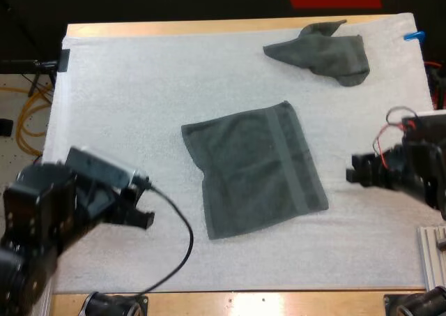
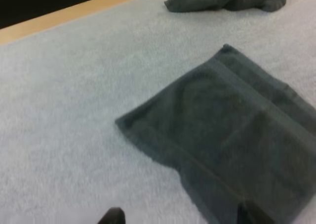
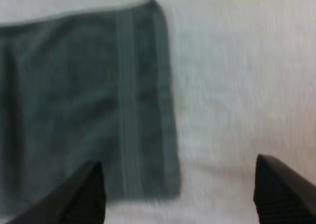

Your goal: Pick towel from pile fold and stack

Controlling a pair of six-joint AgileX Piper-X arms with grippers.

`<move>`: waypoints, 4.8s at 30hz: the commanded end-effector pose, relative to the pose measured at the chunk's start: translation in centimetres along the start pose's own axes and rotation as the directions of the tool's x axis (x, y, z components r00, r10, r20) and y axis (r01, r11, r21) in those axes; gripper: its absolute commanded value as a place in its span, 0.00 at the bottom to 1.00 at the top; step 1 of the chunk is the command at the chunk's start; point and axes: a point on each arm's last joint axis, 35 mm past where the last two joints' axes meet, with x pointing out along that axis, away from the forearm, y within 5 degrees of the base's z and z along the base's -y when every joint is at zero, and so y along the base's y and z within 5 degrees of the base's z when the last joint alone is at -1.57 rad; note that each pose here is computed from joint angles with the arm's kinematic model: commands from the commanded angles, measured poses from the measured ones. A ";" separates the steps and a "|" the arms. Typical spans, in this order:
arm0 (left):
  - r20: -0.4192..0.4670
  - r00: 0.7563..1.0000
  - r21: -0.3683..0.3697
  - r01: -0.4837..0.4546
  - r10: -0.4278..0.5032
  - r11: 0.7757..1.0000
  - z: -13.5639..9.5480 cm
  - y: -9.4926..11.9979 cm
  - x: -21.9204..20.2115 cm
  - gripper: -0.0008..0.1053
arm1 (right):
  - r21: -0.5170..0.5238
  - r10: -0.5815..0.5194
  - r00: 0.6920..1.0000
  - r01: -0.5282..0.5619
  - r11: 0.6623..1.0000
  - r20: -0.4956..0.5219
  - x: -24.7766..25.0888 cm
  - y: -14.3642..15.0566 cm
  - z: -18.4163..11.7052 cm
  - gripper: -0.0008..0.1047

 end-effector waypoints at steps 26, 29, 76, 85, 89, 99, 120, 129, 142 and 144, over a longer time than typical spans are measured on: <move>-0.201 0.976 -0.131 0.059 -0.085 0.990 -8.0 1.6 6.3 0.44 | 0.286 0.146 0.960 -0.074 0.955 -0.240 16.8 1.5 -10.8 0.59; -0.194 0.977 -0.129 0.061 -0.086 0.990 -7.9 1.6 6.3 0.44 | 0.324 0.181 0.951 -0.093 0.941 -0.252 18.7 1.7 -10.8 0.59; -0.348 0.880 -0.151 0.288 -0.323 0.946 -8.6 0.9 13.7 0.44 | 0.354 0.277 0.908 -0.158 0.922 -0.315 20.5 2.2 -11.6 0.01; -0.458 0.818 -0.278 0.240 -0.348 0.930 -9.5 0.5 20.1 0.44 | 0.355 0.277 0.904 -0.154 0.922 -0.327 20.5 2.2 -11.8 0.01; -0.485 0.774 -0.385 0.228 -0.407 0.894 -11.3 0.8 22.3 0.44 | 0.355 0.277 0.904 -0.154 0.922 -0.327 20.5 2.2 -11.8 0.01; -0.522 0.751 -0.548 0.070 -0.405 0.834 -14.9 1.7 25.3 0.44 | 0.355 0.277 0.904 -0.154 0.922 -0.327 20.5 2.2 -11.8 0.01; -0.577 0.642 -0.635 0.036 -0.505 0.771 -17.2 2.1 29.7 0.44 | 0.352 0.277 0.904 -0.156 0.923 -0.327 20.5 2.2 -11.8 0.01; -0.574 0.645 -0.633 0.042 -0.505 0.773 -17.1 2.1 29.7 0.14 | 0.352 0.277 0.904 -0.156 0.923 -0.327 20.5 2.2 -11.8 0.01; -0.610 0.666 -0.513 0.083 -0.430 0.854 -16.9 2.2 28.3 0.01 | 0.342 0.293 0.899 -0.177 0.923 -0.325 20.4 2.2 -11.8 0.01; -0.610 0.677 -0.478 0.100 -0.411 0.873 -16.6 2.1 27.4 0.01 | 0.341 0.293 0.898 -0.177 0.923 -0.327 20.4 2.2 -11.8 0.01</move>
